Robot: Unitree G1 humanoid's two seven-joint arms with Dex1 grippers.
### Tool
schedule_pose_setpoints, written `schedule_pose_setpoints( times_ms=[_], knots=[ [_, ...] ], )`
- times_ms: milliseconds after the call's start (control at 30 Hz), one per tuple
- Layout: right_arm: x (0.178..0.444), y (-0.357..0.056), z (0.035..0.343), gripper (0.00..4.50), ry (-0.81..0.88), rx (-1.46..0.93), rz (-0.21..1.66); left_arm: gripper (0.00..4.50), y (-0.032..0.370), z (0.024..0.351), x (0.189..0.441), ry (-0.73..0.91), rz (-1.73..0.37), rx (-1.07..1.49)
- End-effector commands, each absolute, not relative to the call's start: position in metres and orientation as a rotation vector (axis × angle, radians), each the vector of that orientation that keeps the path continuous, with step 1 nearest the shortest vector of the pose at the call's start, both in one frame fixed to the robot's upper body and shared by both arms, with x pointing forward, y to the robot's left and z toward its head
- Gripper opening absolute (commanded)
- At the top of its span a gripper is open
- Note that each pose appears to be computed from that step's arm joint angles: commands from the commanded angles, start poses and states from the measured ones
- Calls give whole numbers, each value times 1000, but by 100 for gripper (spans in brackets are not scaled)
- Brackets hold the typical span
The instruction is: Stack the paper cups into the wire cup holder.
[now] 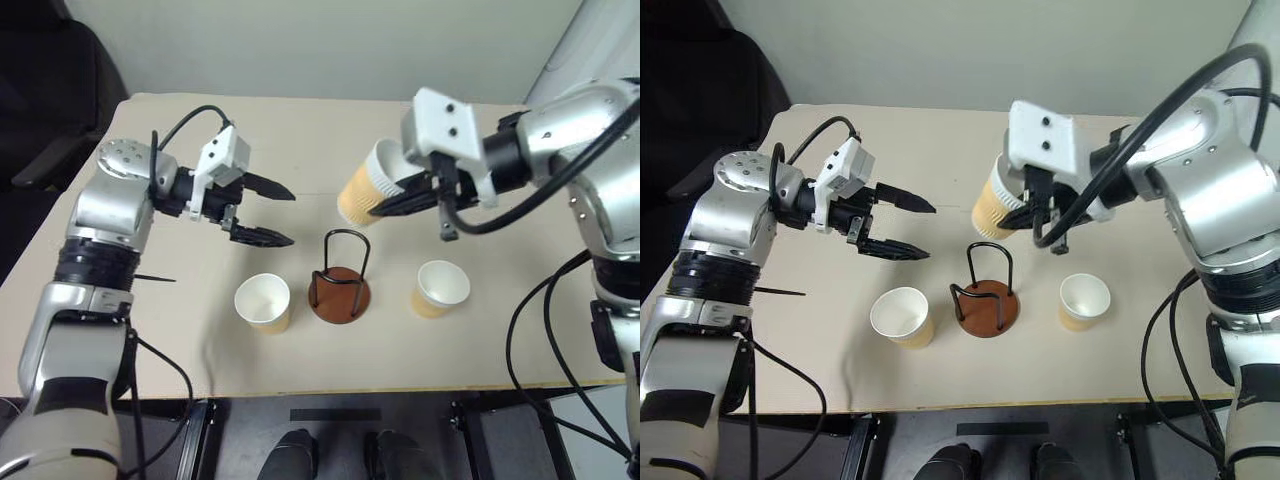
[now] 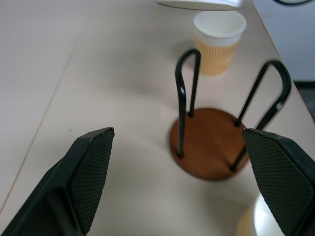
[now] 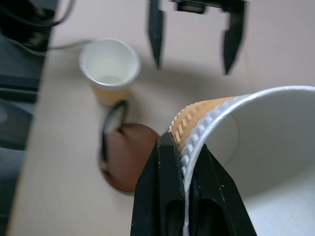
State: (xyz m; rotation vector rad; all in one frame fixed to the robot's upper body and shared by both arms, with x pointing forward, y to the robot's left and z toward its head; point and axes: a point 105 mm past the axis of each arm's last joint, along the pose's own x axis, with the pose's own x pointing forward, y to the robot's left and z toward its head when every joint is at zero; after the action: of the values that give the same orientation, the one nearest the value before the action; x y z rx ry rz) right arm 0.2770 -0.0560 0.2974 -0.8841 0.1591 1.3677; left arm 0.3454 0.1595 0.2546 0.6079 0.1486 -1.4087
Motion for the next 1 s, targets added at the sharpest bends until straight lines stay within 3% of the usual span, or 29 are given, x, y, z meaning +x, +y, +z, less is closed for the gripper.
schedule_pose_setpoints(
  times_ms=[33, 633, 733, 1000],
  knots=[
    [265, -51, 296, 3, 154, -937, 1416, 450, 158, 272, 333, 109, -1468, 680],
    [271, -43, 256, 3, 230, -1020, 1483, 450, 159, 274, 331, 111, -1477, 682],
    [273, -43, 251, 58, 229, -1034, 1481, 450, 159, 274, 331, 111, -1477, 679],
    [274, -37, 251, 336, 204, -996, 1478, 450, 160, 272, 330, 115, -1478, 675]
  ],
)
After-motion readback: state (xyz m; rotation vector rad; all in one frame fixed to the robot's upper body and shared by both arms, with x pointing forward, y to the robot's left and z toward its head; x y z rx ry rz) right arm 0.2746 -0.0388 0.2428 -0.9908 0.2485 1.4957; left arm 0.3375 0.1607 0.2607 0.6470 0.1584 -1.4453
